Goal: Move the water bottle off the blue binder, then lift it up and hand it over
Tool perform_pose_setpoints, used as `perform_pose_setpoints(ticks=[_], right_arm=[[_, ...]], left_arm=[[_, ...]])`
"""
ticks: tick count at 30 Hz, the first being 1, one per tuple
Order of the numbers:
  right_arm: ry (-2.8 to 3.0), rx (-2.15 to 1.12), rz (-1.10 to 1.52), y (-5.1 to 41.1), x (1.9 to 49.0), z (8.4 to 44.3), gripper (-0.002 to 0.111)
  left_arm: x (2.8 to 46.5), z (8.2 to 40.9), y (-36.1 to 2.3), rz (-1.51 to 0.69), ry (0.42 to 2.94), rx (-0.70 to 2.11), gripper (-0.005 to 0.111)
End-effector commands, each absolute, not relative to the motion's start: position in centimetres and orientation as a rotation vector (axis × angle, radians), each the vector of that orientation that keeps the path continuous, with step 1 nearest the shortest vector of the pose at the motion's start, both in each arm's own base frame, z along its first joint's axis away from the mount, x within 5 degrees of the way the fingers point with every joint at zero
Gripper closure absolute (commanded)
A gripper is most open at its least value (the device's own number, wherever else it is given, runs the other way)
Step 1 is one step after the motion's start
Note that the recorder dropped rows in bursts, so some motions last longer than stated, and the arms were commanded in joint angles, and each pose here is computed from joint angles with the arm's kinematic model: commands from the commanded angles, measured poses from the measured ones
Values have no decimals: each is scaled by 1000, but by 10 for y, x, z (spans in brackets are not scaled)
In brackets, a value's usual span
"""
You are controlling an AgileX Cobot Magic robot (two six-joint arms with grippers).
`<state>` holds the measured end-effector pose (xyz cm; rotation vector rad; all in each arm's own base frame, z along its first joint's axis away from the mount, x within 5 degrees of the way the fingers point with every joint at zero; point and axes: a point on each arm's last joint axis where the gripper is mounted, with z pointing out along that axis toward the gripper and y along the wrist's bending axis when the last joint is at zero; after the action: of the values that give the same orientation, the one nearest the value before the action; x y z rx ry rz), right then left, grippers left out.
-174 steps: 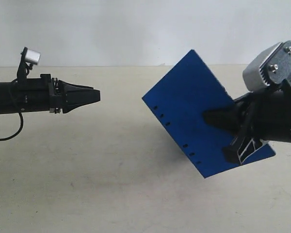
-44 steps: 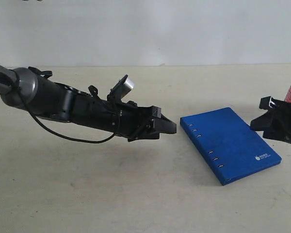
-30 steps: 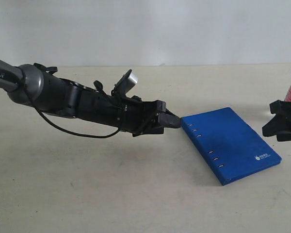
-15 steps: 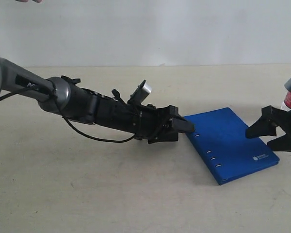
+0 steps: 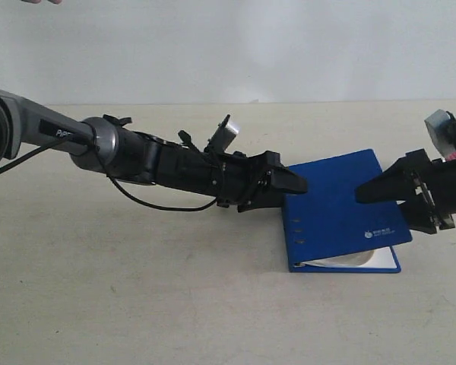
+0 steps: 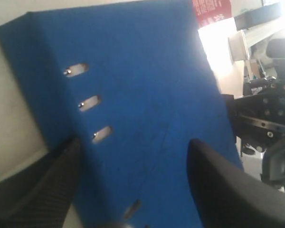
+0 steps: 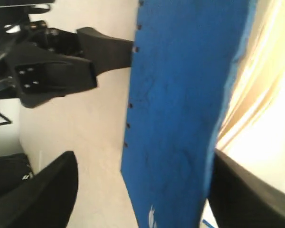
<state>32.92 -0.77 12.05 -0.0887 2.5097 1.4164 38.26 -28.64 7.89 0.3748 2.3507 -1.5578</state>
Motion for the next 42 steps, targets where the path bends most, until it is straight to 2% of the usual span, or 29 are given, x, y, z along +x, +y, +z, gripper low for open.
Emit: perform_pose_setpoints(ticks=[1,4,9,16,20,28,35,38,42], right_arm=[[2496,-103,1402,-5,331,121,51],[2527,-102,1331,-8,332,117,69],[2594,-139,1207,-13,331,110,108],[2734,-120,949,-26,331,97,108],[2703,-237,918,-26,331,96,108],[2466,-474,1169,-10,329,112,108],[2414,-487,1228,-8,329,116,108],[2359,-499,1265,-6,329,120,108],[2313,-467,1293,-10,331,124,108]], left_arm=[[374,89,-294,-1685,2280,481,47],[374,89,-293,-1679,2278,482,47],[385,89,-280,-1657,2266,450,47],[409,91,-240,-1632,2242,348,47],[416,91,-226,-1628,2235,327,47],[417,91,-225,-1615,2220,351,47],[417,75,-224,-1613,2250,311,47],[412,61,-225,-1695,2261,303,47],[412,60,-227,-1736,2245,318,47]])
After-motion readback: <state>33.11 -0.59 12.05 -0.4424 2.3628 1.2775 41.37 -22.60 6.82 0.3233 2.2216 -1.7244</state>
